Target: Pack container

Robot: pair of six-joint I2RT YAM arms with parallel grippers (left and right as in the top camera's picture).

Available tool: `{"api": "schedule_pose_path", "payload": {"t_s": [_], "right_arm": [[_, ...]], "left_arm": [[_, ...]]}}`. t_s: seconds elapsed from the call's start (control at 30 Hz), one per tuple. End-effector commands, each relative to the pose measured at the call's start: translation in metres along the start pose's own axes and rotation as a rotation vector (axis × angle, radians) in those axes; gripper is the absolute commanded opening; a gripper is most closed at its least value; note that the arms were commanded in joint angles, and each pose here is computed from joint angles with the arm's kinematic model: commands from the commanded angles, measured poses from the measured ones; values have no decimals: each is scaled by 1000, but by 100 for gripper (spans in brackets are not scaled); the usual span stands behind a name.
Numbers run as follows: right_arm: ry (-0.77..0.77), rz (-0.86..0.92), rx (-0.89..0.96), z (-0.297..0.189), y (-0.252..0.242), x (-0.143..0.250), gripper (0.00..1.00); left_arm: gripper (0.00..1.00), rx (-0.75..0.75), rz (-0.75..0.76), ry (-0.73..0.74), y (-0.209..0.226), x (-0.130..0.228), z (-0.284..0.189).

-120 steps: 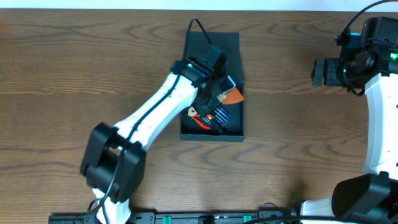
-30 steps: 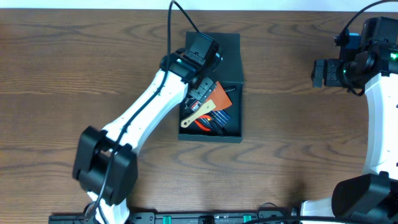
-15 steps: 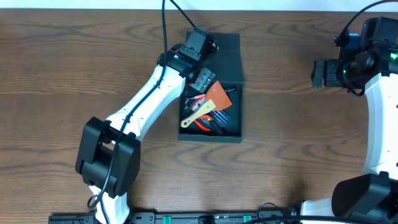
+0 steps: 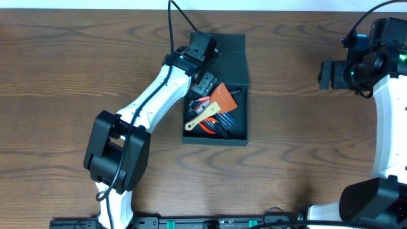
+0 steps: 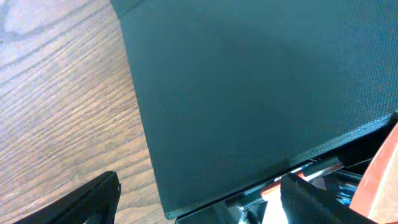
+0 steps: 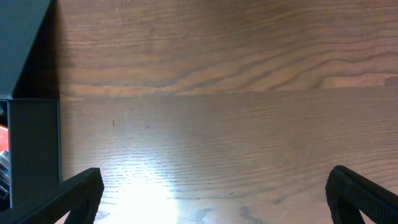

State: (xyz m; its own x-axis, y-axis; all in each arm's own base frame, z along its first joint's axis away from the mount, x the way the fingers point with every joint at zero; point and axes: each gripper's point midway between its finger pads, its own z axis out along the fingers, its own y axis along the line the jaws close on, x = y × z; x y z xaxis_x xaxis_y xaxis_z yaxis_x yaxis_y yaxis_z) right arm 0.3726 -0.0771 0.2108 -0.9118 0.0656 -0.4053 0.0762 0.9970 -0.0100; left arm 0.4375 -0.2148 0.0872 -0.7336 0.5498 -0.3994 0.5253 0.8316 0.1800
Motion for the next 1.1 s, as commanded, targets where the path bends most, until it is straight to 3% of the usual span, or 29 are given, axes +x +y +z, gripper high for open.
{"api": "schedule_pose_path", "payload": {"t_s": [0.0, 0.9, 1.07], "right_arm": [[5, -4, 5, 2, -4, 1, 99], [6, 0, 5, 2, -4, 1, 99], [8, 0, 5, 2, -4, 1, 99]], "left_arm": [[80, -10, -5, -6, 0, -3, -1], [81, 125, 135, 55, -85, 13, -13], [81, 94, 154, 53, -88, 13, -14]]}}
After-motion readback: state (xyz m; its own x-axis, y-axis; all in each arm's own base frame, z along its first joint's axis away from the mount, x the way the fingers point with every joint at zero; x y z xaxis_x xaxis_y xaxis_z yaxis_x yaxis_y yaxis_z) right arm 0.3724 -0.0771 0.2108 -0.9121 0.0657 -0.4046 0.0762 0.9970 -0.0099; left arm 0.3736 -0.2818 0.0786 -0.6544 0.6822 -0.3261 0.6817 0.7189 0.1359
